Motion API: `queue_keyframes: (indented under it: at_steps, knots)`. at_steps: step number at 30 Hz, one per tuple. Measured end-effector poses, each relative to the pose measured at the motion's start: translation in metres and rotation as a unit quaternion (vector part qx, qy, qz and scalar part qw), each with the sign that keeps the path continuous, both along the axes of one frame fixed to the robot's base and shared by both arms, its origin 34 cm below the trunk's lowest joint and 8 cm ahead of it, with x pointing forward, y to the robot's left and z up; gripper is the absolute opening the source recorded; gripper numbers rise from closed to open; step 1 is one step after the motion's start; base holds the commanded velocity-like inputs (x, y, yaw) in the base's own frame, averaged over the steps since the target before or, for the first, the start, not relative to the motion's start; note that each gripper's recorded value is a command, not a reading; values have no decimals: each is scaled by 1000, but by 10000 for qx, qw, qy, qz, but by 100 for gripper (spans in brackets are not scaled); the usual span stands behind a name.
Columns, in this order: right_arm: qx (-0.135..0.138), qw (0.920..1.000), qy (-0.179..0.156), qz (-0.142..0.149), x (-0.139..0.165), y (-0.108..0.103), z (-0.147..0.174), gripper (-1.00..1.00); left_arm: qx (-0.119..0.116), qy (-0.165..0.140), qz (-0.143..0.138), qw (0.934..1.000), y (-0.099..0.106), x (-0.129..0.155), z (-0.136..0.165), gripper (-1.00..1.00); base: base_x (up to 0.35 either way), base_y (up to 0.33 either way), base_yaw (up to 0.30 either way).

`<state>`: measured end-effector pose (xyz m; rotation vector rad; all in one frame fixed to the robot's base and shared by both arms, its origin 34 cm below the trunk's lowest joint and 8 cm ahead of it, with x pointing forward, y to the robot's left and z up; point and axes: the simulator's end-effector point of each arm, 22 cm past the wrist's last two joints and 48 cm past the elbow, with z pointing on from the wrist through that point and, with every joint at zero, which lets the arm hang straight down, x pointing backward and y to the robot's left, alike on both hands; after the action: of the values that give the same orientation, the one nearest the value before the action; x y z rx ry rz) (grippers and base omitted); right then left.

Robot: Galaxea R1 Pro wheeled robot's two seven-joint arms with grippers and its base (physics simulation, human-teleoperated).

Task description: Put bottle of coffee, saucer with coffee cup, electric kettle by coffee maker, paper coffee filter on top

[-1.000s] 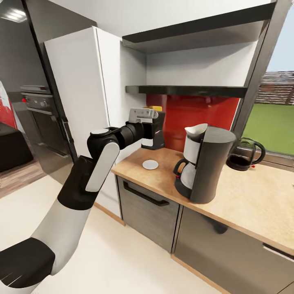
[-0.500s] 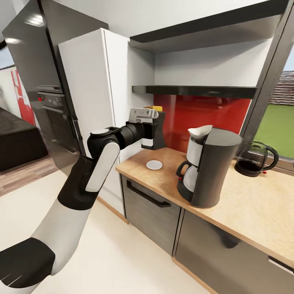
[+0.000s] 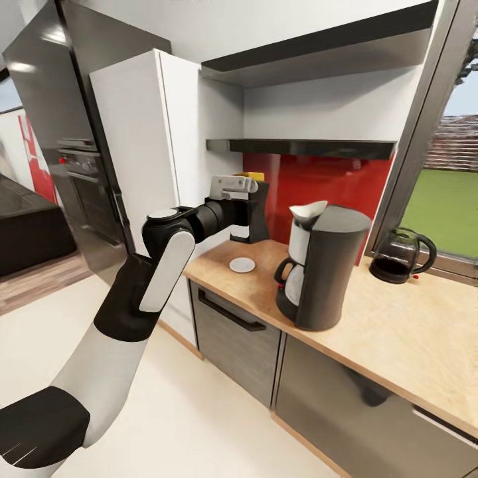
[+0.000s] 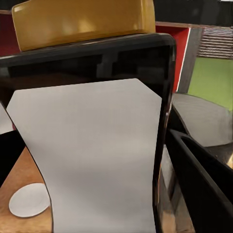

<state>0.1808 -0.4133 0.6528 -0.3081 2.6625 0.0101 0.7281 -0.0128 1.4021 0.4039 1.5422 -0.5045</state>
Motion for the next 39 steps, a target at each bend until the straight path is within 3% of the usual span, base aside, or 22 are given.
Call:
queue_keyframes:
  at_steps: [15, 28, 39]
  knots:
    - [4, 10000, -1, -2, 0, 0, 0, 100, 1, 5, -5, 10000, 0, 0, 0, -100, -284, -103, 0]
    - [4, 10000, -3, -2, 0, 0, 0, 100, 11, -2, -9, 10000, -1, -1, 0, -100, -5, -75, 0]
    - [4, 10000, -4, -1, 0, 0, 0, 100, 6, 2, -21, 10000, -2, -2, 0, -100, 36, -257, 0]
